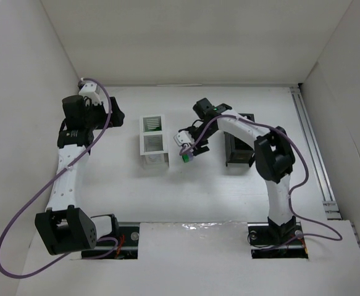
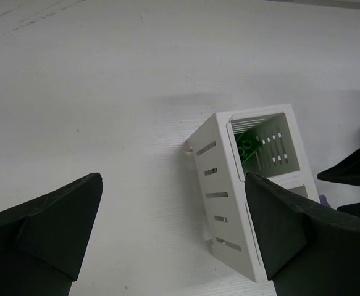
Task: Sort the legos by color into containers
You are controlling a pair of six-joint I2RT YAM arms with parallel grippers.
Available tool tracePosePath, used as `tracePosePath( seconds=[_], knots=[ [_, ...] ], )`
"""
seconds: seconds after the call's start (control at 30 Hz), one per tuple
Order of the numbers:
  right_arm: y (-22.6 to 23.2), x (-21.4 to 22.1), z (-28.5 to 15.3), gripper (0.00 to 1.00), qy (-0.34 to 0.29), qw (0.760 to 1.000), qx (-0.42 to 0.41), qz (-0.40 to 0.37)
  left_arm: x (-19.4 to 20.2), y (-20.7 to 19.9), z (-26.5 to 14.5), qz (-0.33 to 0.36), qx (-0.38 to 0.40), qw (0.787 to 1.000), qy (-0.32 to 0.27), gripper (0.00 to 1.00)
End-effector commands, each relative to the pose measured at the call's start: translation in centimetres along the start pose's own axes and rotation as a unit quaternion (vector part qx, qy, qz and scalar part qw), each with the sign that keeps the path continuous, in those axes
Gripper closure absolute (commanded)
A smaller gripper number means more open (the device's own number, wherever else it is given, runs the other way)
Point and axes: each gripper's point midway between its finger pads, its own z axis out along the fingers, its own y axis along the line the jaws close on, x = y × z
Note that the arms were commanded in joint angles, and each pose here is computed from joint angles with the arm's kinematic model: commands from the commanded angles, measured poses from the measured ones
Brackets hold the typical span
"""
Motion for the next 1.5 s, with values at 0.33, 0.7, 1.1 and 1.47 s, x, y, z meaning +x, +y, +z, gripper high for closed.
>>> tracePosePath(
  seconds=[0.33, 0.7, 1.1, 1.47],
  knots=[
    [2.7, -1.9, 1.3, 0.24, 0.004, 0.996, -0.079, 0.029, -2.0, -0.1, -0.5, 0.013, -0.005, 1.000, -0.024, 0.01],
    [2.2, -0.8, 1.6, 0.22, 0.039, 0.996, -0.055, 0.060, -2.6, -0.3, -0.2, 0.011, 0.001, 0.999, -0.032, 0.01],
    [1.8, -0.9, 2.4, 0.38, 0.052, 0.995, -0.042, 0.068, -2.6, -0.4, -0.2, 0.007, 0.001, 0.999, -0.032, 0.01],
    [1.9, -0.6, 1.8, 0.81, 0.052, 0.995, -0.030, 0.076, -2.4, -0.5, -0.1, 0.002, 0.006, 0.999, -0.032, 0.01]
  ],
)
